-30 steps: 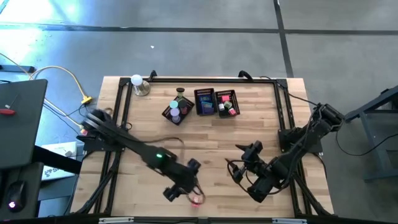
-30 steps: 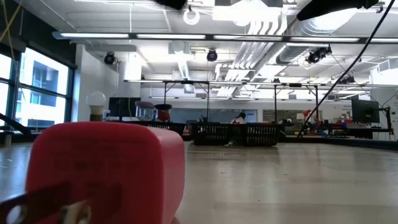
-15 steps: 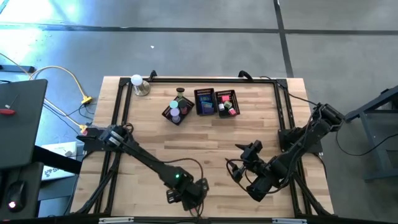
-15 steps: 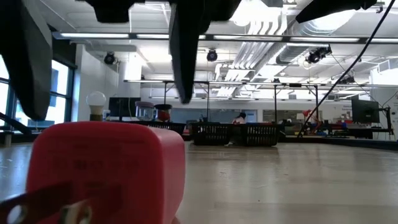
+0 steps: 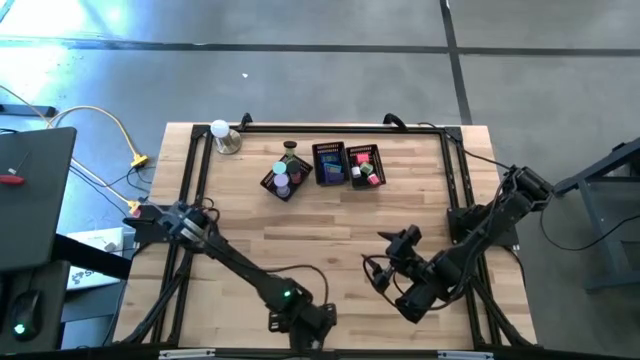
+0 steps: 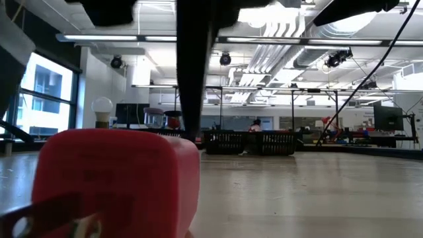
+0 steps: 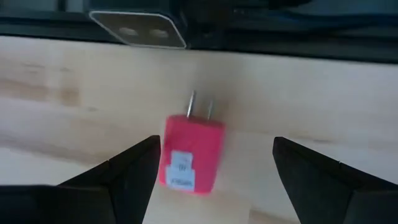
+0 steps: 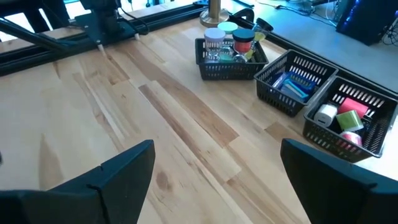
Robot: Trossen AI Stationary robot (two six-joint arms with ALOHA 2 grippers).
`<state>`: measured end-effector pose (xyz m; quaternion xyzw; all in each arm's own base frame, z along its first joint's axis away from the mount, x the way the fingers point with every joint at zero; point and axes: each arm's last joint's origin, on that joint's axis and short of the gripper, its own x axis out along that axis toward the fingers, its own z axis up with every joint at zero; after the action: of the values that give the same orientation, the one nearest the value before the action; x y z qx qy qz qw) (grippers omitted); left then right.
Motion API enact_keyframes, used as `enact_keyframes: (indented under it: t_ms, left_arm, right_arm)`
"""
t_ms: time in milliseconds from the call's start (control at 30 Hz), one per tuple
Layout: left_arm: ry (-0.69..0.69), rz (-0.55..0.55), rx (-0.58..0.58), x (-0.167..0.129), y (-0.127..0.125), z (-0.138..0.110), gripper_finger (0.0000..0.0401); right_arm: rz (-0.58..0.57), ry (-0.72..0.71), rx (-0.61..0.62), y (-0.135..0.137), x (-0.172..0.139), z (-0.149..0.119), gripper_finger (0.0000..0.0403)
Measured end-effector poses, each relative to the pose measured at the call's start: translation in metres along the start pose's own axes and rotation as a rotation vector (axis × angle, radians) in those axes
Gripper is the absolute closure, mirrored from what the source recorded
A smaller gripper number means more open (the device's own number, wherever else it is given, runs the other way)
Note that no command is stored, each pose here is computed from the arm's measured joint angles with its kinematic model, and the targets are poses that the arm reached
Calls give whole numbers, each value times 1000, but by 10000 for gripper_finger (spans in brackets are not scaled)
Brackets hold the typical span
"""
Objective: Pick & Place Office items
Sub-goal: Put the pink charger adapter into the right black bin
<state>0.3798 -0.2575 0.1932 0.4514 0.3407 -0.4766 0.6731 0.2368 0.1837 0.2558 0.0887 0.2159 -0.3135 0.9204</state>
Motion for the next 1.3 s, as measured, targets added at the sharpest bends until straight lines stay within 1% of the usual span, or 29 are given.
enact_keyframes:
  t_ms: [100,167,233,267,433,600,667,733,1000,1067,1167,1300]
  left_arm:
    - [5,-36,2,6,8,-3,96]
    - [37,-53,1,3,11,-1,96]
    - [41,-48,0,1,16,1,96]
    - [44,-66,3,2,17,0,96]
    - [30,-130,-1,18,20,-9,96]
    - [29,-119,-39,15,28,-18,100]
    - [32,-127,-56,15,29,-20,111]
    - [21,-135,-67,14,30,-21,130]
    - [35,-158,-73,14,28,-23,242]
    - [35,-158,-71,14,28,-23,262]
    - [33,-158,-71,14,28,-23,265]
    - [34,-159,-73,14,28,-23,244]
  right_arm:
    - [-4,-1,6,0,2,1,66]
    - [0,4,11,0,2,1,65]
    - [1,5,12,0,2,1,65]
    - [0,5,12,0,2,1,65]
    - [6,23,10,0,2,0,65]
    - [4,29,2,0,2,-1,65]
    - [3,29,-3,-1,2,-1,65]
    - [3,29,-20,-1,3,-2,65]
    - [0,22,-31,-1,3,-1,65]
    - [0,22,-31,-1,3,-1,65]
    - [0,22,-30,-1,3,-1,65]
    - [1,24,-29,-1,3,-1,65]
